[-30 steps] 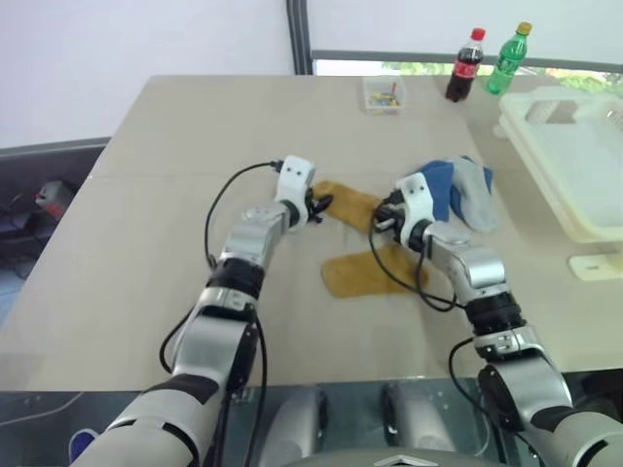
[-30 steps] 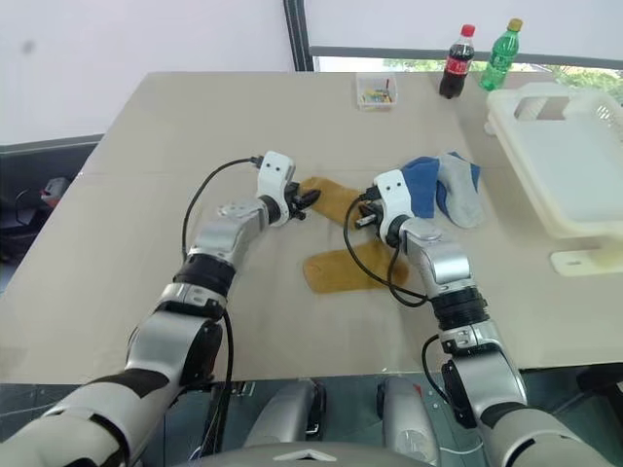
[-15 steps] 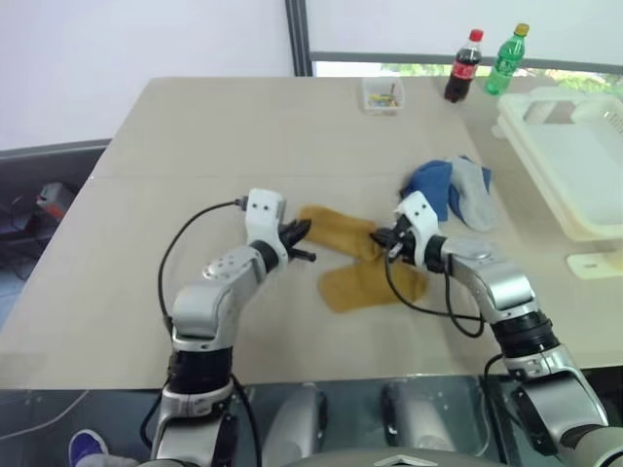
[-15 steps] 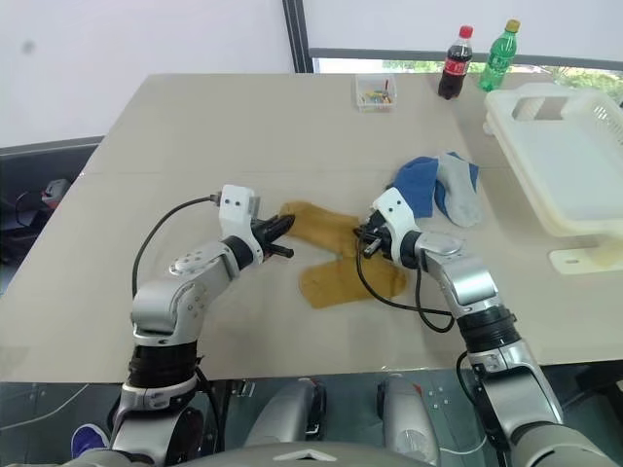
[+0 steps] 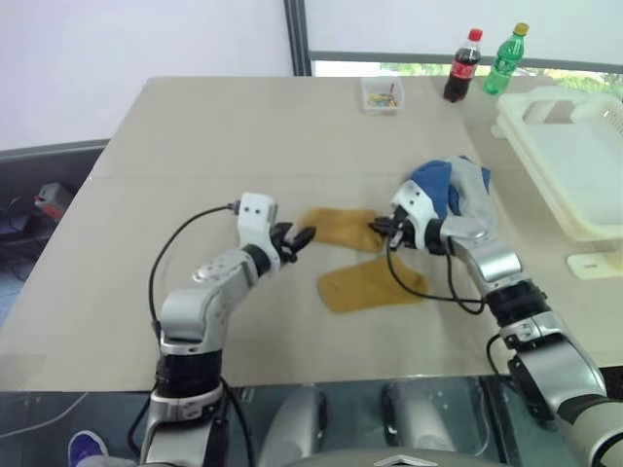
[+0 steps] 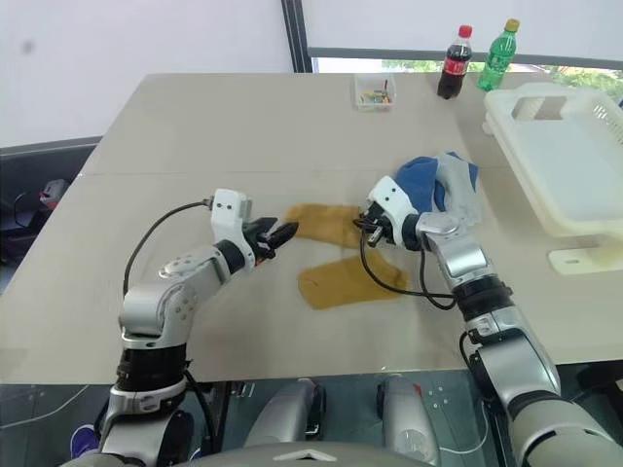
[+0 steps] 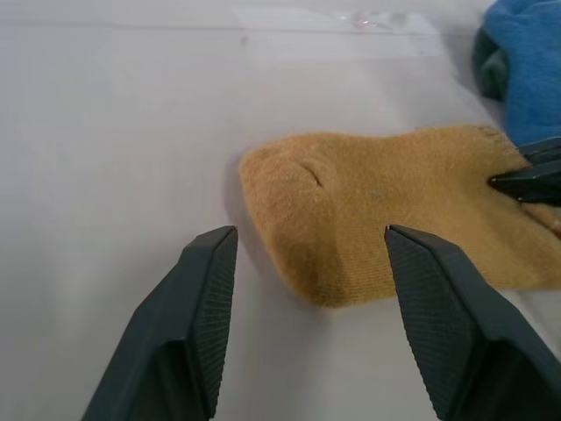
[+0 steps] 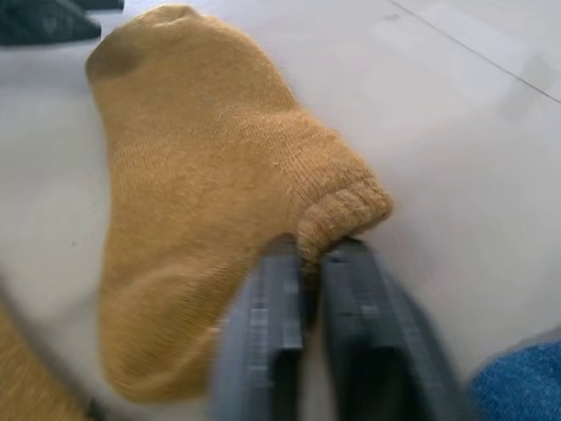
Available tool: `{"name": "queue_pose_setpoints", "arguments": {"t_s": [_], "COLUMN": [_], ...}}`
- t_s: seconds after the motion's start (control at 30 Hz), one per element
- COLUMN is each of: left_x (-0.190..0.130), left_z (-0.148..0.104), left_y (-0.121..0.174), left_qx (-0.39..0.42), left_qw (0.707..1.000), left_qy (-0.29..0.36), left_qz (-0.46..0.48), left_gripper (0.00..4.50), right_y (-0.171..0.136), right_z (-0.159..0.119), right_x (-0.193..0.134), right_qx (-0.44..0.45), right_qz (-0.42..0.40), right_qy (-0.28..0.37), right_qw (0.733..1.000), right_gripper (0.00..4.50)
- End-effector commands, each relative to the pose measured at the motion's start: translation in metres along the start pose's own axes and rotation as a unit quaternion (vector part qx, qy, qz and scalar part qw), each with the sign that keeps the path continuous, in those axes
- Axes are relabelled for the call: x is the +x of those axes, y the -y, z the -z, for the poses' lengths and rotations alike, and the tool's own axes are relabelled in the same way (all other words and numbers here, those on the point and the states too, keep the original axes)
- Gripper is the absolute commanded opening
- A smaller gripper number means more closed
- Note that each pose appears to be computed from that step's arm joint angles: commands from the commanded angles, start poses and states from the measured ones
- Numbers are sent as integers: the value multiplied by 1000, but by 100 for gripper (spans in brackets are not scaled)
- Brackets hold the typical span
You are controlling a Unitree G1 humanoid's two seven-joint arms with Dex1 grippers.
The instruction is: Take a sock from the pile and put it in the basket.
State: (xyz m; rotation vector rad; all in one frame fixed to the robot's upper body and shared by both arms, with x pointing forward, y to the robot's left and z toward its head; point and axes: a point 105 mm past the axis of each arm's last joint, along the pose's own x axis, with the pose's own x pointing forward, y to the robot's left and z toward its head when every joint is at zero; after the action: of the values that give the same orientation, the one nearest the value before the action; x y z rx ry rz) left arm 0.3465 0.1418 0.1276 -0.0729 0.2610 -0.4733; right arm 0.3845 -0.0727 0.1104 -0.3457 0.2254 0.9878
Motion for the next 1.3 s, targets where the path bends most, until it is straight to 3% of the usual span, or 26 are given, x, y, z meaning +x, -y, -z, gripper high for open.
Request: {"name": "queue_pose_setpoints", "arguments": {"t_s": [0.03,0.2,0.4,0.5,0.6,0.63,0.77,0.9,1.1,1.3], "left_x": [7,27,40,37,31,28,3,-33,-63,-58], "left_z": [-14,-5,10,10,4,1,-21,-19,4,25], "left_y": [-7,-18,-16,-12,-6,-3,21,46,75,89], "left_qx": [23,44,59,52,30,22,-21,-42,-58,-73], "left_qw": [1000,999,997,998,998,998,990,982,978,980], "left_qy": [15,-17,-41,-29,-5,5,44,18,-22,-51], "left_qz": [3,-3,20,38,55,63,133,185,199,179], "left_gripper": [298,298,298,165,13,5,5,5,5,5], "right_y": [9,11,2,-2,-2,-1,-3,-27,-52,-50], "right_z": [-24,-28,-8,-4,-13,-17,-46,-63,-45,-19], "right_x": [-8,-8,5,6,2,0,-24,-62,-93,-98], "right_qx": [-24,19,71,79,77,75,72,61,50,62], "right_qz": [15,33,40,40,38,38,14,-47,-59,-20], "right_qy": [29,26,-13,-14,2,9,49,42,-26,-71], "right_qw": [999,999,997,996,996,996,996,996,997,995], "right_gripper": [141,141,141,6,0,0,0,0,0,0]}}
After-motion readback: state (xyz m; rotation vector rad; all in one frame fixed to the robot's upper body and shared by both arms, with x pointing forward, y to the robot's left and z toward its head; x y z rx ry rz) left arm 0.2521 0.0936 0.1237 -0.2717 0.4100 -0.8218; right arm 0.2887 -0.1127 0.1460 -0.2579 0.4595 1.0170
